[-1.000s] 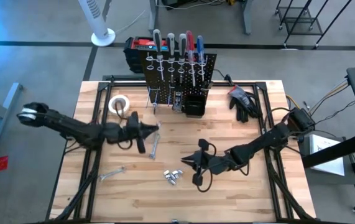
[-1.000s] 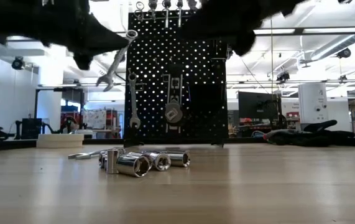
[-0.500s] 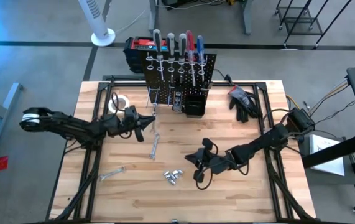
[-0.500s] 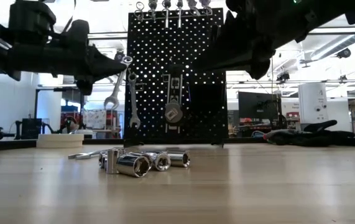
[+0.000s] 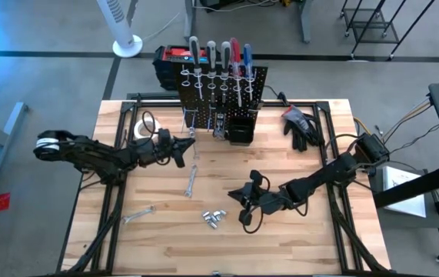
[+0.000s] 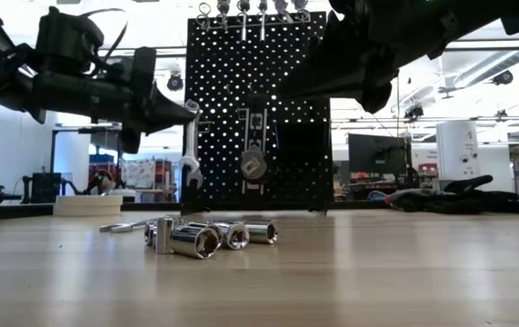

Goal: Hang tools onto peg board
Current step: Hang the left wrench on the peg board, then hang the top wrench on the peg board

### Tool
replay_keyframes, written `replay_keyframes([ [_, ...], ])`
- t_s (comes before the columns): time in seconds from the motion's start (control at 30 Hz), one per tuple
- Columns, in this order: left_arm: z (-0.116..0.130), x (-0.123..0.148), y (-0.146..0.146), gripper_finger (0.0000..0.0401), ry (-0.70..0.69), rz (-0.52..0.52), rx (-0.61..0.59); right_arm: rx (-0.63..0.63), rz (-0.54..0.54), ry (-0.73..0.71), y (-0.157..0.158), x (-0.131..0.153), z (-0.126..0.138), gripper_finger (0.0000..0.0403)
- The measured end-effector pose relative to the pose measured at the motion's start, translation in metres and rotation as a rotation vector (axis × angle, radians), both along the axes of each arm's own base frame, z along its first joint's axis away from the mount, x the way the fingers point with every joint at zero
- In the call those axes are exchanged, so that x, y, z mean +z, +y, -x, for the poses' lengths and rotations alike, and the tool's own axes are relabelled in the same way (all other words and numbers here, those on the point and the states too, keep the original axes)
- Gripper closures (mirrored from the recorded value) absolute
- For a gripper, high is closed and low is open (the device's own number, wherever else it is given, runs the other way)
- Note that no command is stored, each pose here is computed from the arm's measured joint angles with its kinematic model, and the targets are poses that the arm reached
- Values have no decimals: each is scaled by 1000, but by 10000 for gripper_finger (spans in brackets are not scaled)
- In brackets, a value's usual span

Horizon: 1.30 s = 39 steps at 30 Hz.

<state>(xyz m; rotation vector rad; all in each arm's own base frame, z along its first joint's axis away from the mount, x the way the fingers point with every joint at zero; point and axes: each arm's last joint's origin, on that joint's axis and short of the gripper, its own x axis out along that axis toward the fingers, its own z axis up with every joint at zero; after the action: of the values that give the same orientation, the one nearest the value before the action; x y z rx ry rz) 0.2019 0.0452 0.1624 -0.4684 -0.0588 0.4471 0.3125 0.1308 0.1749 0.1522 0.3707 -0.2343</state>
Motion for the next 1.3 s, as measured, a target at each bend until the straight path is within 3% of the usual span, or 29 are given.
replay_keyframes([
  [0.33, 0, -8, 2, 382, 33, 54, 34, -5, -15, -5, 0, 0, 0, 384],
  [0.57, 3, -18, -2, 282, 149, 90, 7, -15, -39, -10, 0, 0, 0, 385],
  [0.8, 8, -35, -10, 199, 296, 249, -70, -17, -53, -12, 1, 0, 1, 385],
  [1.03, 15, -53, -41, 200, 459, 382, -95, -18, -61, -12, 2, -1, 1, 385],
  [1.3, 12, -58, -64, 212, 458, 385, -12, -18, -62, -13, 2, -1, 1, 385],
])
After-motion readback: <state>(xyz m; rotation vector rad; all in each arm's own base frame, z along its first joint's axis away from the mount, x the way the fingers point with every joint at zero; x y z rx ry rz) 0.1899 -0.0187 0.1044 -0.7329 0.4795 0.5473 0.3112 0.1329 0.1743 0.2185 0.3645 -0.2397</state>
